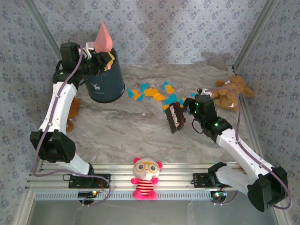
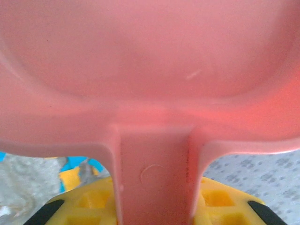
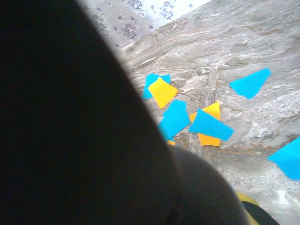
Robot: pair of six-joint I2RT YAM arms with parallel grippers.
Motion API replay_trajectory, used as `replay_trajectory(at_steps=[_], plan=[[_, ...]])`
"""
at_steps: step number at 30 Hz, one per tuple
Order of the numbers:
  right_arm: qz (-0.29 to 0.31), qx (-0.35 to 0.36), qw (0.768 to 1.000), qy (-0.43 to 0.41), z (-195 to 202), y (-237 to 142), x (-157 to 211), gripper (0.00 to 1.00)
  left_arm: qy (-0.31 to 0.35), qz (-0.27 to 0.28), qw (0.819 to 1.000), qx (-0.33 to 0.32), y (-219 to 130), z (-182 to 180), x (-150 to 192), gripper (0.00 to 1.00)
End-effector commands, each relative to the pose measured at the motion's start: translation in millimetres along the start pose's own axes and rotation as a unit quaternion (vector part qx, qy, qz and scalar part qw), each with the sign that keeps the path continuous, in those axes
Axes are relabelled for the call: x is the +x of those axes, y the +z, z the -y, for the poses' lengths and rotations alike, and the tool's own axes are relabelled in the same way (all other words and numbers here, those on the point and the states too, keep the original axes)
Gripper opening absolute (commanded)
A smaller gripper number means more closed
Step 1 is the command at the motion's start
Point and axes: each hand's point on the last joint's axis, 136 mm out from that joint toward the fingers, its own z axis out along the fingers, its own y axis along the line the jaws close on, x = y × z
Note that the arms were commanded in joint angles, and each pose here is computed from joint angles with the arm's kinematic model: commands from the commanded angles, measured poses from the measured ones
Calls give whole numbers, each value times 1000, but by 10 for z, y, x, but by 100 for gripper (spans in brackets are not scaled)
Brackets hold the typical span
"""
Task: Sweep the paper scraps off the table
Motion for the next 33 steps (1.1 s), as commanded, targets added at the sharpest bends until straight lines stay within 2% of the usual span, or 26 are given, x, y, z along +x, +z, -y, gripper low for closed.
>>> replay_trajectory(at_steps=[1,8,15,20,25,33], plan=[[10,-47,999,24,-198,29,-110,0,112,-28,992,-54,-161,3,279,0],[-9,-80,996,41,-337,258,-100,0,223,-74,963,-133,-262,-197,642,0],[-18,-109,991,72,-539,582,-193,0,331,-99,923,-169,-325,-423,932,0],[-39,-129,985,109,-697,923,-234,0,365,-134,900,-195,-311,-667,1114,0],[-49,-134,979,143,-831,1275,-295,0,404,-143,881,-201,-274,-795,1250,0],[-71,-144,965,206,-1061,1955,-366,0,425,-125,871,-211,-344,-869,1284,0]])
